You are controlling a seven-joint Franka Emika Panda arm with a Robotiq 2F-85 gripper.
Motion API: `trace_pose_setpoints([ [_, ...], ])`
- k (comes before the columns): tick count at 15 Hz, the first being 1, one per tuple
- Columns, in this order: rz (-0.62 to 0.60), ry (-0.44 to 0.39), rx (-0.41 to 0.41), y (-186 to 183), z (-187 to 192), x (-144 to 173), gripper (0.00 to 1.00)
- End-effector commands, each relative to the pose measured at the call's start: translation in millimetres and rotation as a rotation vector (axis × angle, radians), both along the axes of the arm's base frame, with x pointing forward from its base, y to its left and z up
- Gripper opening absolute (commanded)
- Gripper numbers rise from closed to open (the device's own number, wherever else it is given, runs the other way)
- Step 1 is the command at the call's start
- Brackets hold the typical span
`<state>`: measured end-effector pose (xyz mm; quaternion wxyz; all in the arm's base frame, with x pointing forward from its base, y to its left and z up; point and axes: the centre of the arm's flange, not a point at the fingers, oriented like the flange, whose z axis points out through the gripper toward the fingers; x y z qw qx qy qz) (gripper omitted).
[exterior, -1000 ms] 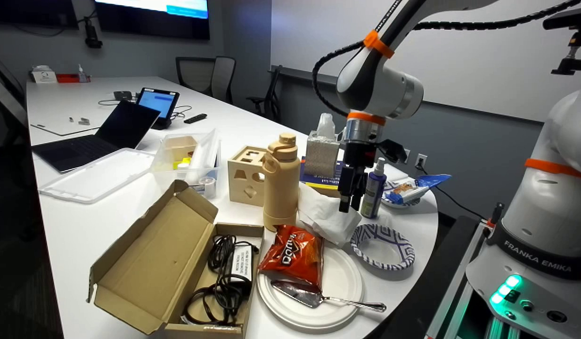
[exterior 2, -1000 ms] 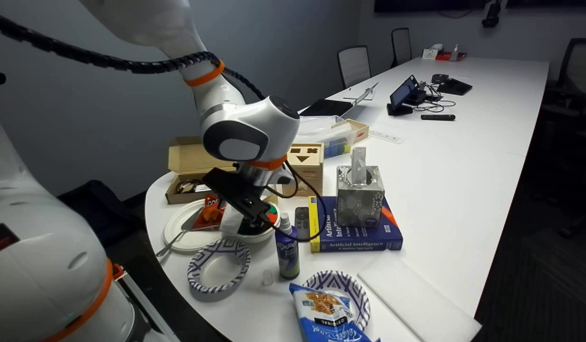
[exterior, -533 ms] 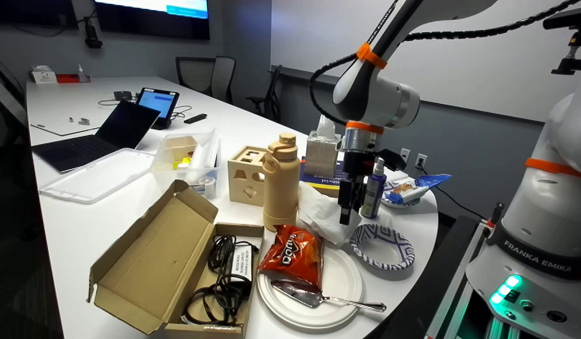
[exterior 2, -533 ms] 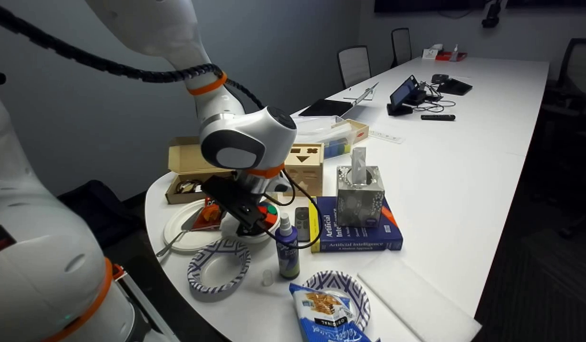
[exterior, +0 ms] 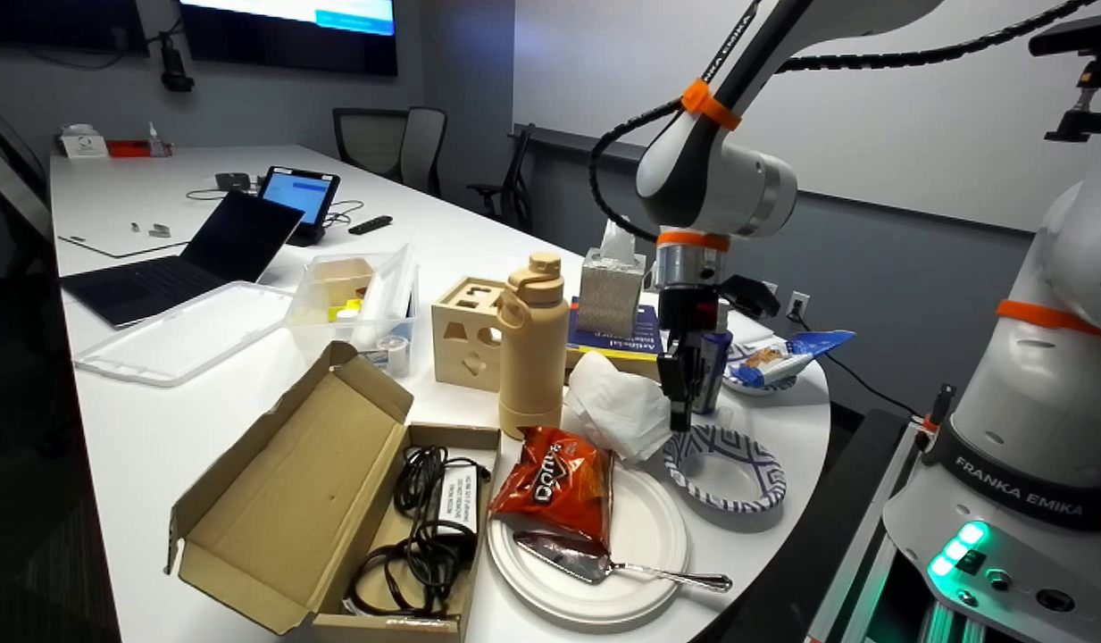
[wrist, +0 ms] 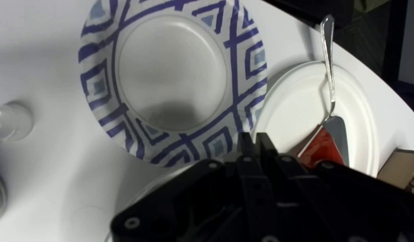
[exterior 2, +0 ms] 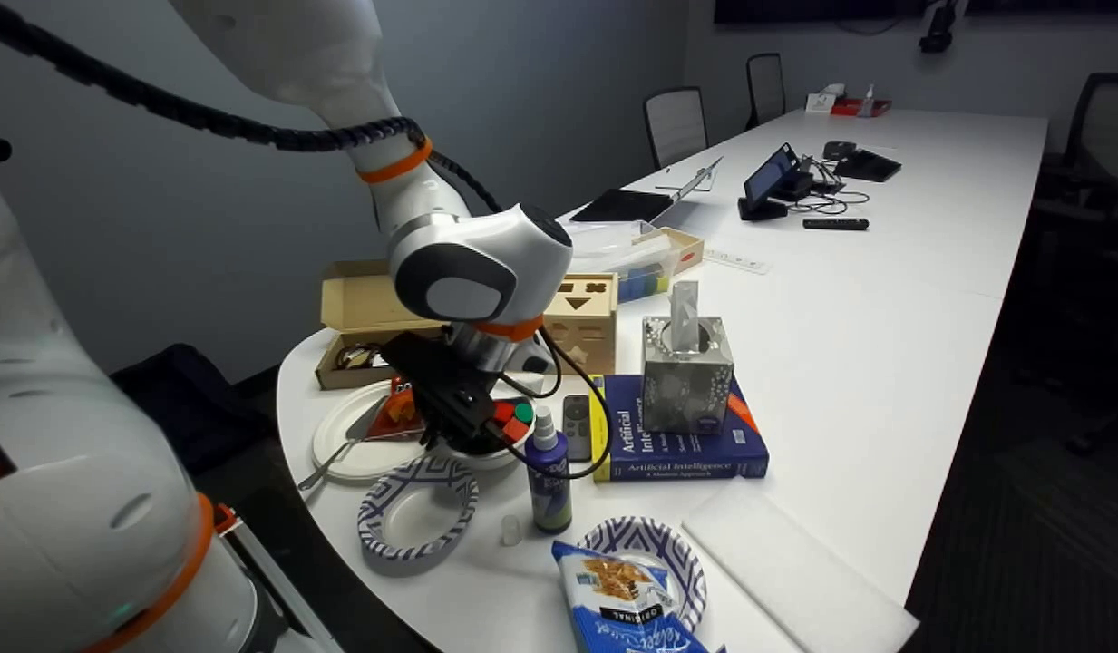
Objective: Fold the tissue on top of the bowl with blocks
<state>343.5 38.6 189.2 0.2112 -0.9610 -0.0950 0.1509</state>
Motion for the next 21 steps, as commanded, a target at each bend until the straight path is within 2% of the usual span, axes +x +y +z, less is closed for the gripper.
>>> trace_pose_setpoints([
  [1, 0.000, 0.020, -0.015, -7, 40, -58, 0.00],
  [6, -0.002, 0.010, -0.022, -7, 49, -49, 0.00],
  [11, 0.007, -0.066, -0.018, -7, 73, -51, 0.00],
  [13, 0.006, -0.060, -0.014, -7, 82, -53, 0.00],
  [14, 0.002, -0.042, -0.008, -7, 87, -55, 0.00],
  [18, -0.043, 0.113, 0.036, -8, 99, -74, 0.00],
  [21, -0.072, 0.227, 0.060, -7, 94, -75, 0.00],
])
